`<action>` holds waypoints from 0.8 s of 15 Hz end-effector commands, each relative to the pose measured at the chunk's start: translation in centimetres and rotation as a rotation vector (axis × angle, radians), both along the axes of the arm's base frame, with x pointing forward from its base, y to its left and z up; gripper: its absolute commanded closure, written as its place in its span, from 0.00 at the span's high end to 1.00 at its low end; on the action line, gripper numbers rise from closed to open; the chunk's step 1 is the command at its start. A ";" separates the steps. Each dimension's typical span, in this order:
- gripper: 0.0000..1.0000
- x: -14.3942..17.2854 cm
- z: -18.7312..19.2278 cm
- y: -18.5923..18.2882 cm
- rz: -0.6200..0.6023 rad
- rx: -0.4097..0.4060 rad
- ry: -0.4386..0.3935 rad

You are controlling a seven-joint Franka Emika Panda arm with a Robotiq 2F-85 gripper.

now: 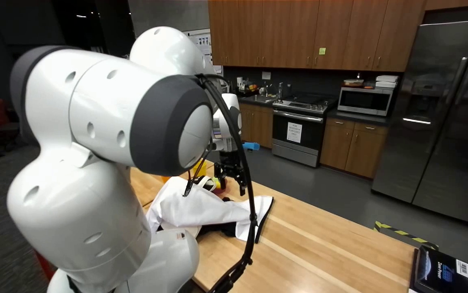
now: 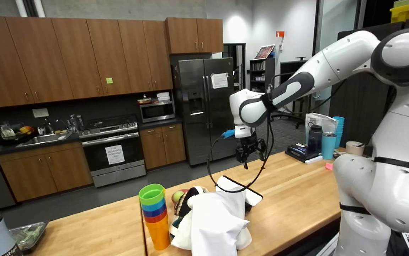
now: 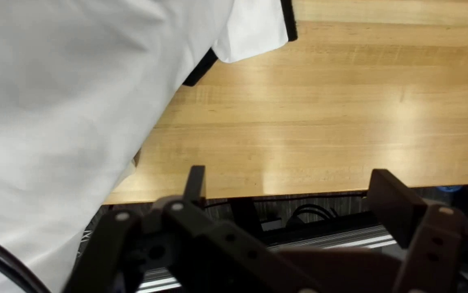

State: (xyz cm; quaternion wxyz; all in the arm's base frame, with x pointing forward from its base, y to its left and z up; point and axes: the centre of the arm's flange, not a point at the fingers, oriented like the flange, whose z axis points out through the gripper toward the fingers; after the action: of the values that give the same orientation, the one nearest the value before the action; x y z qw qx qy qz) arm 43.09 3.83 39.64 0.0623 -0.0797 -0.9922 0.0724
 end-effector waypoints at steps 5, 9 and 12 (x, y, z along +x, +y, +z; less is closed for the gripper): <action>1.00 1.3 -3.9 -0.7 0.026 -0.066 -0.013; 1.00 2.5 -6.0 -4.5 0.016 -0.120 -0.101; 1.00 3.4 -6.8 -6.0 0.044 -0.127 -0.197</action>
State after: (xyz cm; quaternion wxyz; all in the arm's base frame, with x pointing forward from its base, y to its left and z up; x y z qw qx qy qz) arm 45.34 -0.85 34.19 -0.0011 -0.0761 -0.9892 0.1251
